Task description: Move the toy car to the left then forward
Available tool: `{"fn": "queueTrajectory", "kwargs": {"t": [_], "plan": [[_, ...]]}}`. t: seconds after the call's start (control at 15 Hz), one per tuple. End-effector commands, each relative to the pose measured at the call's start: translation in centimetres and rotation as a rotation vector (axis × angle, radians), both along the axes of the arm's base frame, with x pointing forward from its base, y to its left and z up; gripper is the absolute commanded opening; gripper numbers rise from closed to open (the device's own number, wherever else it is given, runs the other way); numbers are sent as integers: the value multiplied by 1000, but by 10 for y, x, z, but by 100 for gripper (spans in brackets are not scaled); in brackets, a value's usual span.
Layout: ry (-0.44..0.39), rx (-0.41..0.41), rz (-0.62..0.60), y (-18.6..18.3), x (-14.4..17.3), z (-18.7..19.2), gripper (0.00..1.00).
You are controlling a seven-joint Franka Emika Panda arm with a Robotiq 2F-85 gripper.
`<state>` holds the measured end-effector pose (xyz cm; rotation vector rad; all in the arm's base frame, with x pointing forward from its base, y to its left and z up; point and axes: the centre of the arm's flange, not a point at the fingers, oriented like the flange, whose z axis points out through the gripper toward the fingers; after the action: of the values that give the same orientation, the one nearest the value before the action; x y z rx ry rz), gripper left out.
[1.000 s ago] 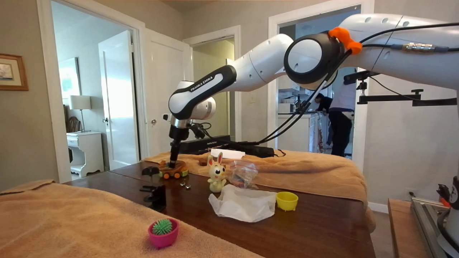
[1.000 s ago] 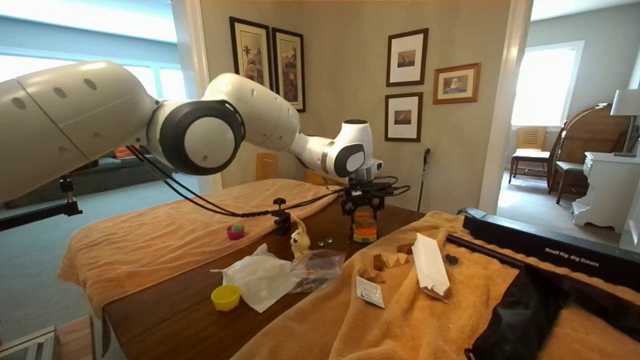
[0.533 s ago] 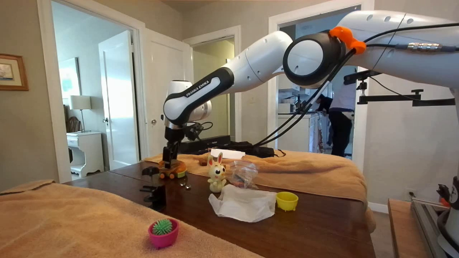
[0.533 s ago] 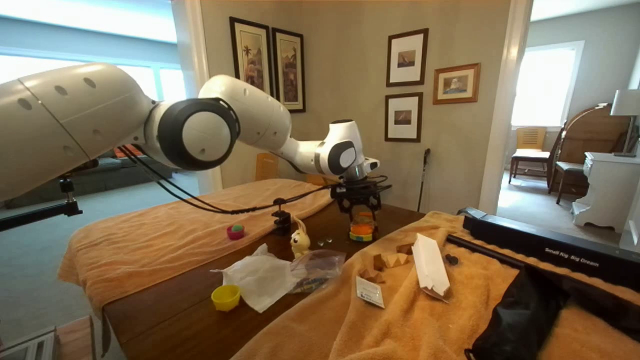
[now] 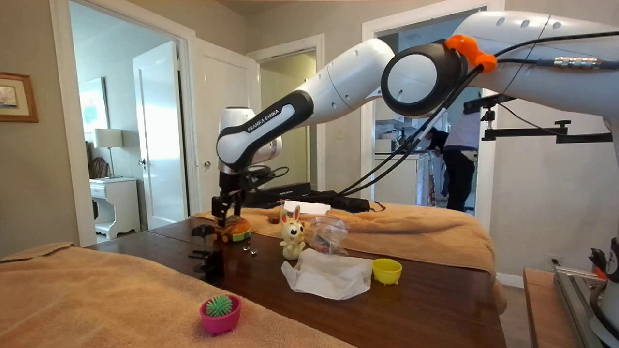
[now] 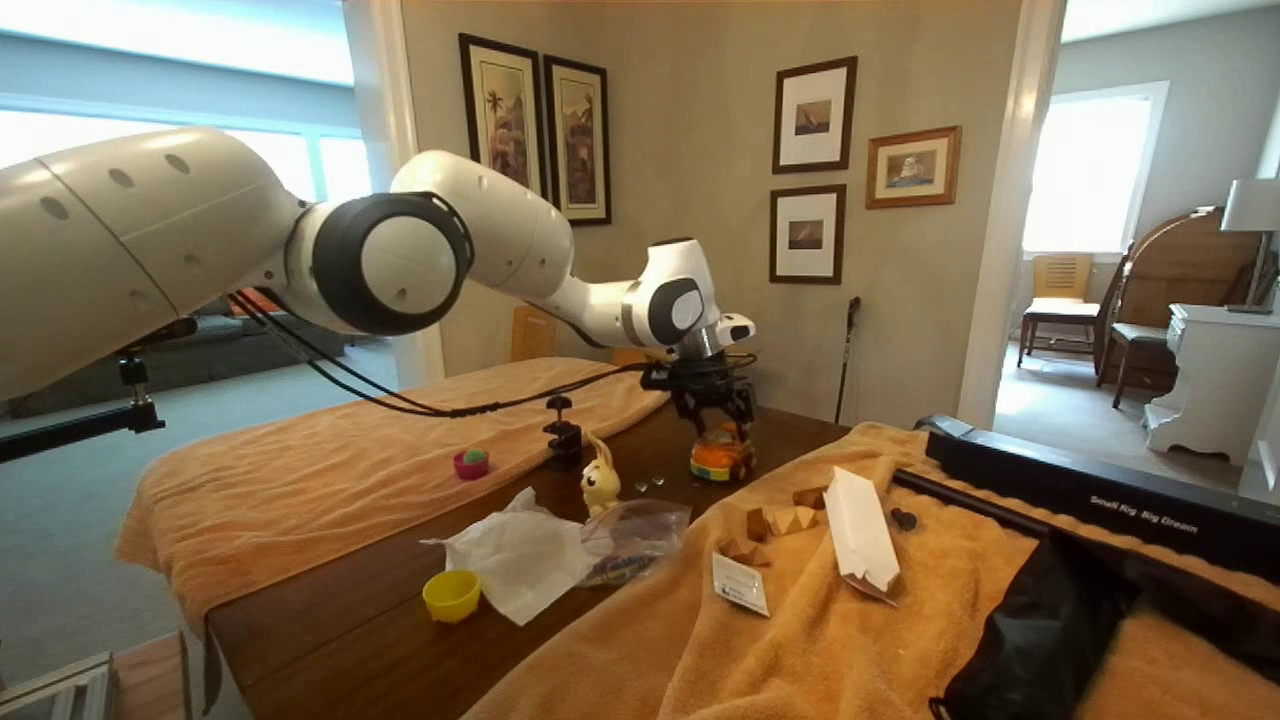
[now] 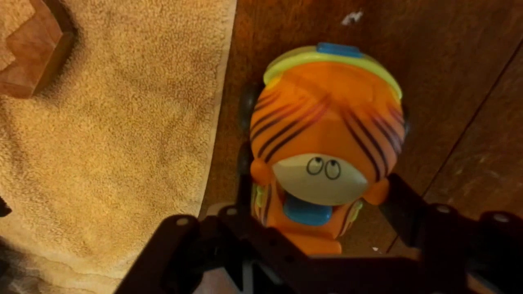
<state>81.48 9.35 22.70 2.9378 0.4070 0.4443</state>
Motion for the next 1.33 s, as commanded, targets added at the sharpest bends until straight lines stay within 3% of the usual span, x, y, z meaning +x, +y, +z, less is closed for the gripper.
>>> {"fn": "queueTrajectory", "kwargs": {"t": [0.0, 0.47, 0.53, 0.67, 1.07, 1.27], "plan": [[-9, -17, -89, 3, 3, 11, 53], [-3, -19, -157, 2, 3, 10, 53], [-6, -21, -158, 2, 3, 10, 94], [-16, -14, -149, 1, 3, 12, 100], [-27, 21, -192, -3, 6, 31, 100], [8, 48, -239, -15, 13, 33, 100]]}}
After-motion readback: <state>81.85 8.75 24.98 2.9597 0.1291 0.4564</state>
